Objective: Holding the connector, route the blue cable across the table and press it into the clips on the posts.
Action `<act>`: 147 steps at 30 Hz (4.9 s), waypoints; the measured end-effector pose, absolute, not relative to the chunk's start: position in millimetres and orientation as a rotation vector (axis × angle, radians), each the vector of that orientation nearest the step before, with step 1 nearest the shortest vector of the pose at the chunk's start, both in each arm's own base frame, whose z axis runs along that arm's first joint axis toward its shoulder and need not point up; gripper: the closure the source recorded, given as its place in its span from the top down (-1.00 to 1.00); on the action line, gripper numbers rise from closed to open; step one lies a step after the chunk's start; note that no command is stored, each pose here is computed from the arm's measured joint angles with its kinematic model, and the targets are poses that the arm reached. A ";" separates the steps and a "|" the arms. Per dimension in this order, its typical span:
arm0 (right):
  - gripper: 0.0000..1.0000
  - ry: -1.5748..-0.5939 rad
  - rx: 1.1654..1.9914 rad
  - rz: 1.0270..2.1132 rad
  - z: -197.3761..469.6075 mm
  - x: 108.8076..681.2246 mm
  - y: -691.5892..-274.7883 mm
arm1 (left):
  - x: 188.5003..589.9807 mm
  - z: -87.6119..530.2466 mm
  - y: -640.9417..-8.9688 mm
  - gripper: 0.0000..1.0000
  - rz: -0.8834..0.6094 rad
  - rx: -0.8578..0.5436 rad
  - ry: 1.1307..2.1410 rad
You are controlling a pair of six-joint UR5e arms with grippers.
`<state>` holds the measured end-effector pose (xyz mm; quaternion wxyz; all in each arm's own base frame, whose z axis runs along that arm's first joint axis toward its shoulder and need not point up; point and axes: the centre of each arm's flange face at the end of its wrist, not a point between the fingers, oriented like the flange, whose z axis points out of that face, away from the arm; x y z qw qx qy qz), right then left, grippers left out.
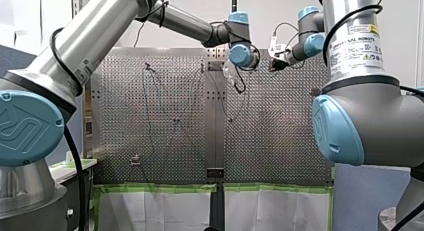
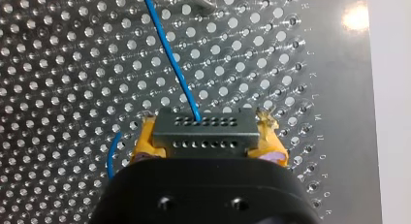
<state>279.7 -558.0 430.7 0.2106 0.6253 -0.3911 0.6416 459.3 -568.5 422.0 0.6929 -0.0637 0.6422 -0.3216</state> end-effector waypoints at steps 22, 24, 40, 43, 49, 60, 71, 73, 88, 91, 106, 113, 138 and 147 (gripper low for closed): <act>-1.00 -1.081 1.751 1.788 429.5 286.2 -554.7 | 410.7 468.2 -482.5 1.00 -0.532 -0.316 1.361; -1.00 -1.081 1.751 1.788 429.5 286.3 -554.6 | 401.8 473.3 -480.0 1.00 -0.553 -0.330 1.342; -1.00 -1.079 1.756 1.789 428.5 288.5 -553.9 | 381.0 428.8 -473.7 1.00 -0.643 -0.403 1.307; -1.00 -1.078 1.756 1.789 428.5 288.9 -553.7 | 379.3 415.5 -471.6 1.00 -0.624 -0.398 1.309; -1.00 -1.078 1.758 1.790 428.1 289.5 -553.6 | 375.6 394.1 -468.0 1.00 -0.593 -0.373 1.314; -1.00 -1.078 1.760 1.791 427.5 291.2 -553.0 | 365.4 352.5 -458.2 1.00 -0.580 -0.360 1.316; -1.00 -1.075 1.763 1.792 427.3 292.4 -552.4 | 350.5 308.4 -443.2 1.00 -0.577 -0.363 1.316; -1.00 -1.075 1.763 1.792 427.3 292.5 -552.3 | 347.8 301.8 -440.5 1.00 -0.578 -0.364 1.316; -1.00 -1.067 1.776 1.798 427.2 298.9 -548.5 | 323.7 252.6 -416.8 1.00 -0.577 -0.364 1.316; -1.00 -1.067 1.777 1.798 427.2 299.7 -548.1 | 319.0 244.6 -412.2 1.00 -0.577 -0.363 1.316; -1.00 -1.071 1.776 1.794 426.2 299.4 -548.0 | 288.0 200.9 -381.5 1.00 -0.577 -0.364 1.316; -1.00 -1.092 1.739 1.753 426.1 292.1 -552.8 | 273.2 184.4 -367.1 1.00 -0.577 -0.364 1.316; -1.00 -1.102 1.718 1.725 426.0 289.7 -554.7 | 220.9 133.6 -316.1 1.00 -0.506 -0.318 1.425; -1.00 -1.102 1.718 1.726 426.0 289.7 -554.7 | 220.8 133.5 -316.0 1.00 -0.505 -0.318 1.425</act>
